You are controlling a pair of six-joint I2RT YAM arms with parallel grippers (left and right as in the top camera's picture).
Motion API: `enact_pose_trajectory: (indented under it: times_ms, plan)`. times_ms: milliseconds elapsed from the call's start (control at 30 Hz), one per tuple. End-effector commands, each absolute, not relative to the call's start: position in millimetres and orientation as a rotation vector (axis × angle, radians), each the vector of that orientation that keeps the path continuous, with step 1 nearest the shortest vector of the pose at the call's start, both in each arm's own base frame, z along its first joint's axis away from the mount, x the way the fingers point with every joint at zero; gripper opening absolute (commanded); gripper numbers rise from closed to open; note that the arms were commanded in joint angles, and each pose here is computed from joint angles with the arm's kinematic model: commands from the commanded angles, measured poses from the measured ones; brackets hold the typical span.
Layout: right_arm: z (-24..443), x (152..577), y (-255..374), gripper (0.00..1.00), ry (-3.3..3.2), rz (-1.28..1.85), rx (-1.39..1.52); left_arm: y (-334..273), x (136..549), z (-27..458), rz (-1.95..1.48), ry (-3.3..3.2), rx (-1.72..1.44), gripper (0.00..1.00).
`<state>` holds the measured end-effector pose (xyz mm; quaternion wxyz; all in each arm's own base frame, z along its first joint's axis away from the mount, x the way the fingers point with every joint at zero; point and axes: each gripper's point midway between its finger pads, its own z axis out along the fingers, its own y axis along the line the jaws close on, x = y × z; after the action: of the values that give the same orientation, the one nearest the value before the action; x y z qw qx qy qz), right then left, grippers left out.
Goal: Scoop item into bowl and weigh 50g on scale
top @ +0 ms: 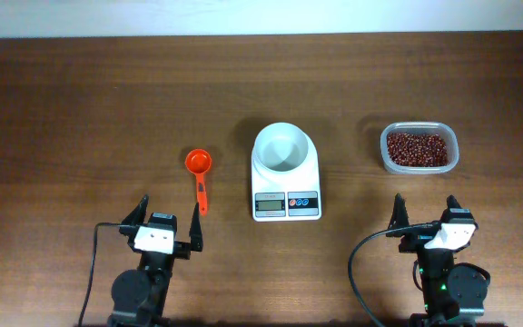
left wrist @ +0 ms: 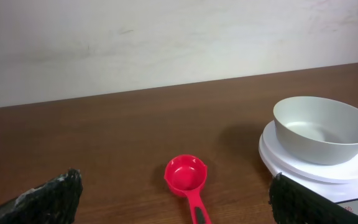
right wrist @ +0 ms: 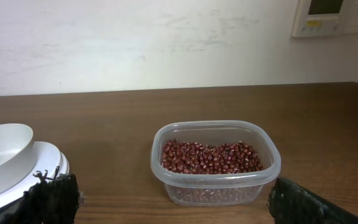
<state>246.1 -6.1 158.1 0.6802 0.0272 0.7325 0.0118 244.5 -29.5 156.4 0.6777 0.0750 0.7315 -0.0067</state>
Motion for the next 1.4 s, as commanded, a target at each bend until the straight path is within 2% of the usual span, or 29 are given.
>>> enact_pose_trajectory:
  times_ms: [0,733,900,1000,1067,1167,1233,1267,1333,1367]
  plan:
    - [155.1,246.1,-7.4,0.99,1.65,0.027,0.072,-31.3,243.9,155.9,-0.014,1.641,0.192,0.99]
    - [155.2,246.1,-7.4,0.99,1.65,0.027,0.071,-32.7,243.6,156.7,-0.023,1.639,0.195,0.99]
    - [155.1,246.1,-7.4,0.99,1.65,0.027,0.072,-36.0,224.3,183.5,-0.155,1.764,0.108,0.99]
    - [155.1,246.1,-7.4,0.99,1.65,0.027,0.072,-49.4,213.7,225.7,-0.233,1.904,0.169,0.99]
    - [155.1,246.1,-7.4,0.99,1.65,0.027,0.071,-64.7,227.5,250.3,-0.312,2.037,0.219,0.99]
    - [155.1,246.1,-7.4,0.99,1.65,0.027,0.071,-78.2,262.6,249.4,-0.379,2.368,0.239,0.99]
    - [155.1,246.1,-7.4,0.99,1.65,0.027,0.072,-81.1,283.8,235.5,-0.385,2.522,0.226,0.99]
    - [155.2,246.1,-7.4,0.99,1.65,0.027,0.071,-83.3,302.9,212.8,-0.386,2.612,0.217,0.99]
    - [155.2,246.1,-7.4,0.99,1.65,0.027,0.071,-84.5,315.1,175.2,-0.385,2.733,0.205,1.0]
    - [155.1,246.1,-7.4,0.99,1.65,0.027,0.072,-84.9,318.3,147.5,-0.387,2.828,0.194,0.44]
